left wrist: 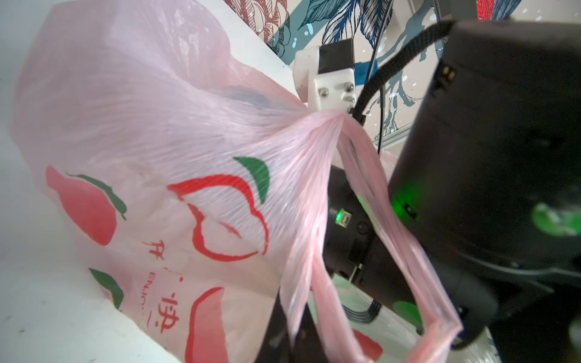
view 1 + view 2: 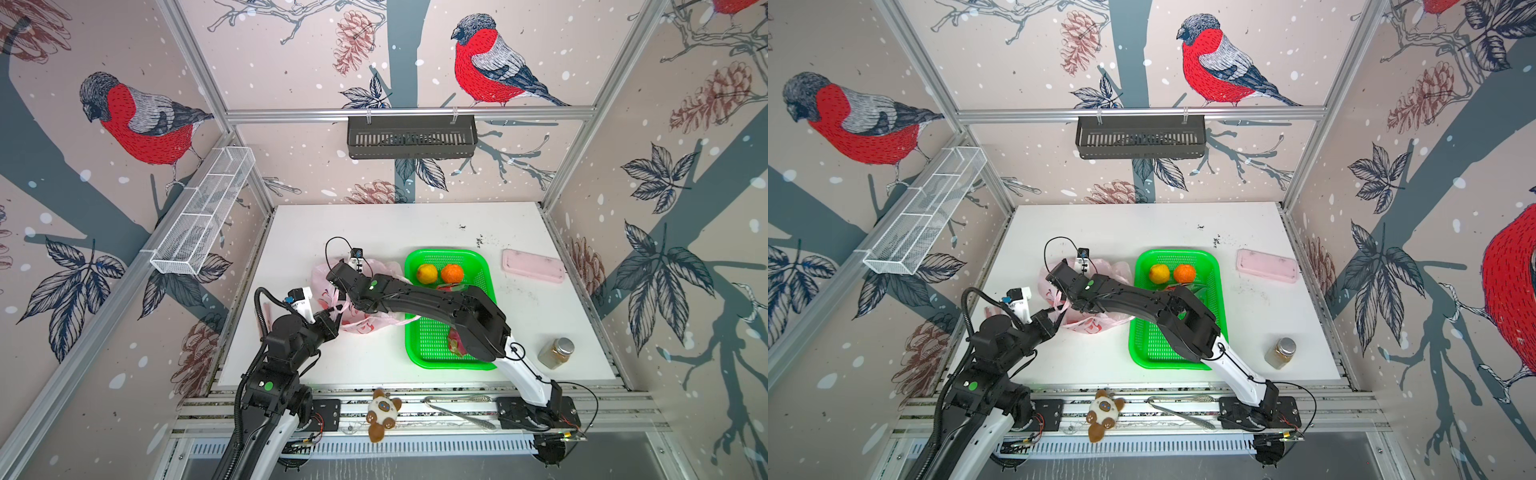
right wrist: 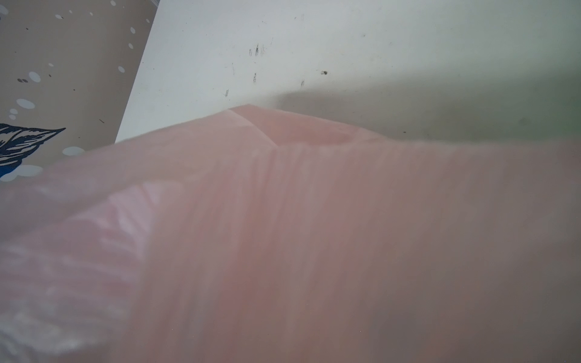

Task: Untie the knot of the plastic bag and take out the fruit
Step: 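Move the right gripper back into the pink bag held by the left gripper, then reach into the bag and grasp the small red fruit with the right gripper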

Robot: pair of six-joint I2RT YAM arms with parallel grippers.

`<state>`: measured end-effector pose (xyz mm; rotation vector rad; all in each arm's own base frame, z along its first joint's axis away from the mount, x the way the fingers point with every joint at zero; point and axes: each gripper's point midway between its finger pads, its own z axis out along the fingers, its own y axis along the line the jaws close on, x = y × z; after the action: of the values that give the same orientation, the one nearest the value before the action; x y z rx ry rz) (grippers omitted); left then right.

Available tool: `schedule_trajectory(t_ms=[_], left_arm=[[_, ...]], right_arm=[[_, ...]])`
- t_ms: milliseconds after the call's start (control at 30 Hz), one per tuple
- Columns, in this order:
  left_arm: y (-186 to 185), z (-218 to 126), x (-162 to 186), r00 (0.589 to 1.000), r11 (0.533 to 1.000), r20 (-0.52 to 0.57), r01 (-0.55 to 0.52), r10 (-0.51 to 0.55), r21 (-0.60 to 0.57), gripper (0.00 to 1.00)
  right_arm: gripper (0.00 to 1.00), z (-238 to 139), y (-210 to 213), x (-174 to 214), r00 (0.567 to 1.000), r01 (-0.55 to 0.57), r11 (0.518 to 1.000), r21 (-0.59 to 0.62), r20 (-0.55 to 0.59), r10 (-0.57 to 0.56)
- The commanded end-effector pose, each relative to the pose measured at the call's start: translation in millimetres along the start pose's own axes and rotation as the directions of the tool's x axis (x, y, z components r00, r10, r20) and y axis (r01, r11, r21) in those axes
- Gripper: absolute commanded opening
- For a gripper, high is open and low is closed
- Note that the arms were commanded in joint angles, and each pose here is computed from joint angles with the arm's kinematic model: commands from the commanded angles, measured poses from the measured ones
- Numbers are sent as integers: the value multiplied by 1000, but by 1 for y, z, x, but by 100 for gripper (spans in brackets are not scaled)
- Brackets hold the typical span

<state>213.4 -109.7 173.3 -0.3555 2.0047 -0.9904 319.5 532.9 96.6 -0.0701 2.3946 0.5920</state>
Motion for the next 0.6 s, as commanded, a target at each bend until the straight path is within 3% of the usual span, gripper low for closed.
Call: schedule_trajectory(t_ms=[0,567], left_arm=[[-4,0,6,1000,1000,-26,10,-9,15,0],[-16,-5,11,997,999,-71,10,-7,46,0]], right_arm=[[80,6,-3,-10,998,-45,999,10,50,45],[92,35,-23,-30,982,-122,992,31,152,116]])
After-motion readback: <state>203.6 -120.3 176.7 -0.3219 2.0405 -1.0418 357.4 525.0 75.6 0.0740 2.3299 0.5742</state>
